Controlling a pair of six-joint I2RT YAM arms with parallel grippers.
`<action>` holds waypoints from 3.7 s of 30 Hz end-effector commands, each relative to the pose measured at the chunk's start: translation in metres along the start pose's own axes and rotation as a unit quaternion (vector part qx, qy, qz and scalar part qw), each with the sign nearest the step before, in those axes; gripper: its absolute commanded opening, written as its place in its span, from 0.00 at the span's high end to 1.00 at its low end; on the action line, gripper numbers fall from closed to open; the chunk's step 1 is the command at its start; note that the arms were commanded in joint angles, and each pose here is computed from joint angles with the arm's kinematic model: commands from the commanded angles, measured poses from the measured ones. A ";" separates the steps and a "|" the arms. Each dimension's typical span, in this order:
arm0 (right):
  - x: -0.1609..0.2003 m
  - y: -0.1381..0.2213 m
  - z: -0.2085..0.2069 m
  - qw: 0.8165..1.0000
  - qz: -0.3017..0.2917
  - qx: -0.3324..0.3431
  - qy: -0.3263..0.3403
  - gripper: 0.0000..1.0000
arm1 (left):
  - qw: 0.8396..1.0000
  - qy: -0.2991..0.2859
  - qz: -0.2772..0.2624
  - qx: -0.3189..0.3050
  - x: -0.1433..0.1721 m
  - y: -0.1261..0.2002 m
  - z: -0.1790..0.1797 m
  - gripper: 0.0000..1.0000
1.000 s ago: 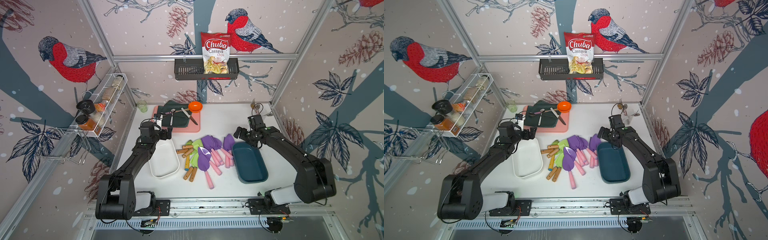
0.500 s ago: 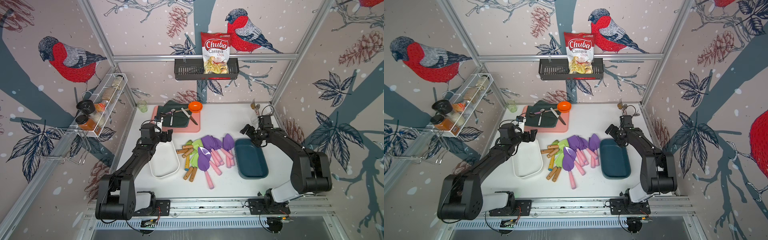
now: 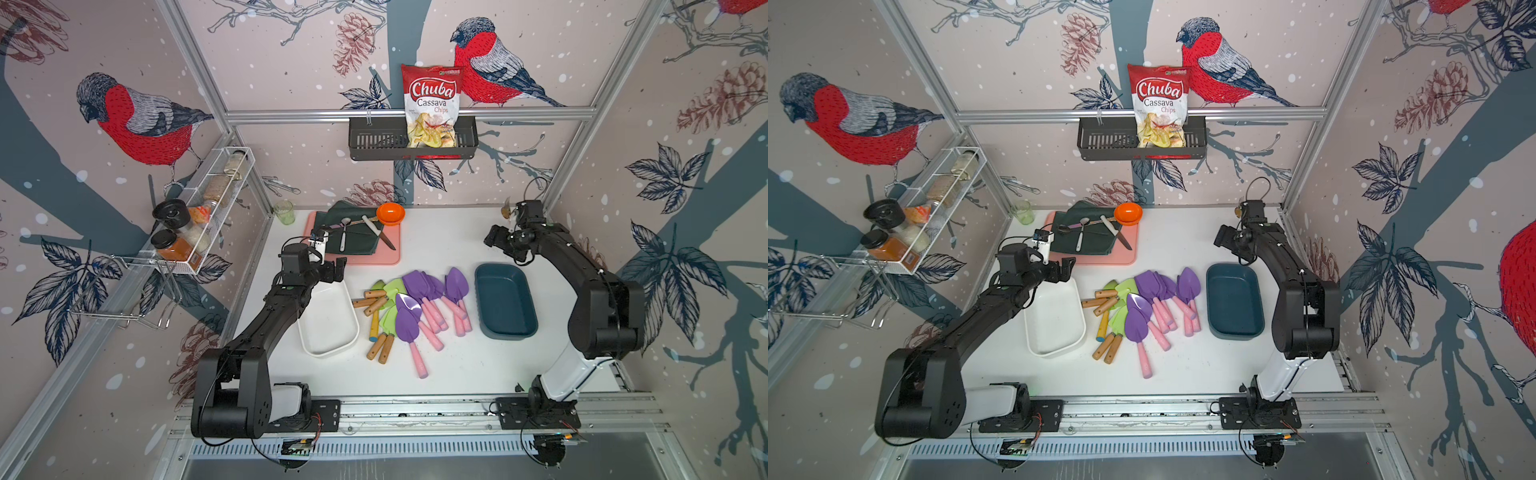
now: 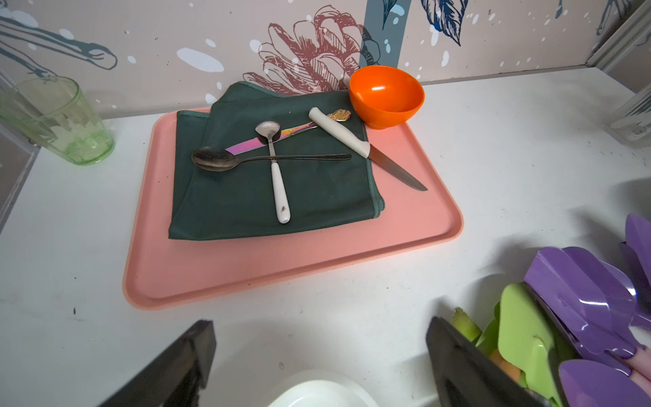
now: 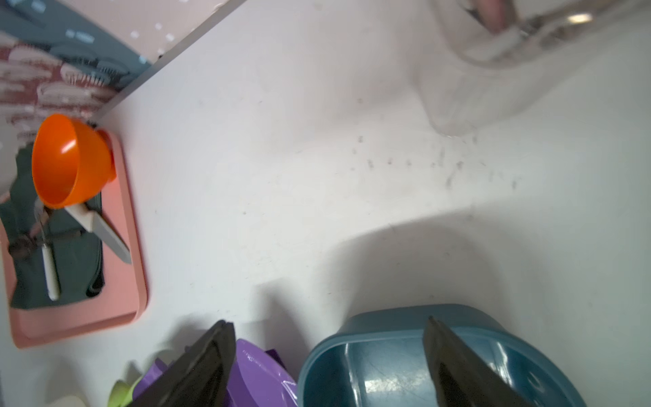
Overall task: Sort the small shovels by color and place them into the storage box
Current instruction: Move the storage box to the center of the board, then pick up the shovel from the center of the board, then place the shovel in the storage box.
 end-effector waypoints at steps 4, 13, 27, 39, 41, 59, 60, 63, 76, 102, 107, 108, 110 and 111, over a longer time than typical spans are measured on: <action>0.078 0.001 0.068 0.951 0.090 0.104 0.277 0.26 | 0.999 -0.022 0.009 0.044 0.003 0.006 -0.010 0.03; 0.150 -0.036 0.086 0.912 0.177 0.053 0.367 0.46 | 0.998 -0.036 0.003 0.049 0.011 0.011 -0.015 0.03; 0.177 -0.058 0.085 0.887 0.246 0.032 0.388 0.60 | 0.998 -0.023 0.017 0.060 0.026 0.014 -0.020 0.03; 0.187 -0.072 0.077 0.886 0.259 0.041 0.382 0.76 | 0.998 -0.016 0.016 0.064 0.029 0.012 -0.020 0.03; 0.185 -0.071 0.078 0.887 0.257 0.041 0.382 0.81 | 0.998 -0.016 0.016 0.064 0.028 0.012 -0.020 0.03; 0.138 0.006 0.082 0.951 0.154 -0.056 0.262 0.87 | 0.979 -0.080 -0.028 0.187 0.002 0.012 -0.049 0.03; 0.133 0.011 0.079 0.957 0.142 -0.063 0.244 0.87 | 0.975 -0.093 -0.029 0.198 0.001 0.012 -0.054 0.03; 0.117 0.026 0.063 0.973 0.105 -0.079 0.190 0.87 | 0.964 -0.125 -0.032 0.231 -0.003 0.011 -0.070 0.03; 0.125 0.072 -0.083 0.998 0.026 -0.037 -0.038 0.88 | 0.953 -0.128 -0.036 0.271 -0.010 0.002 -0.093 0.03; 0.151 -0.019 -0.069 0.989 0.148 0.008 0.012 0.83 | 0.955 -0.133 -0.021 0.265 0.002 0.005 -0.095 0.03; 0.153 -0.032 -0.061 0.985 0.165 0.015 0.045 0.79 | 0.955 -0.135 -0.019 0.263 0.003 0.004 -0.094 0.03; 0.153 -0.033 -0.060 0.985 0.168 0.012 0.050 0.79 | 0.955 -0.134 -0.018 0.263 0.003 0.004 -0.094 0.03; 0.154 -0.036 -0.057 0.983 0.173 0.007 0.059 0.77 | 0.955 -0.134 -0.016 0.263 0.004 0.004 -0.094 0.03; 0.154 -0.037 -0.056 0.983 0.174 0.007 0.062 0.76 | 0.955 -0.134 -0.016 0.263 0.004 0.004 -0.094 0.03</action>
Point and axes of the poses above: each gripper's point midway between its finger pads, its own y axis back along the fingers, its own z axis along the line the jaws close on, x = y × z, the point moved 7 cm from there along y, back along the fingers, and after that the axes turned 5 degrees about -y, right-handed, at the moved point
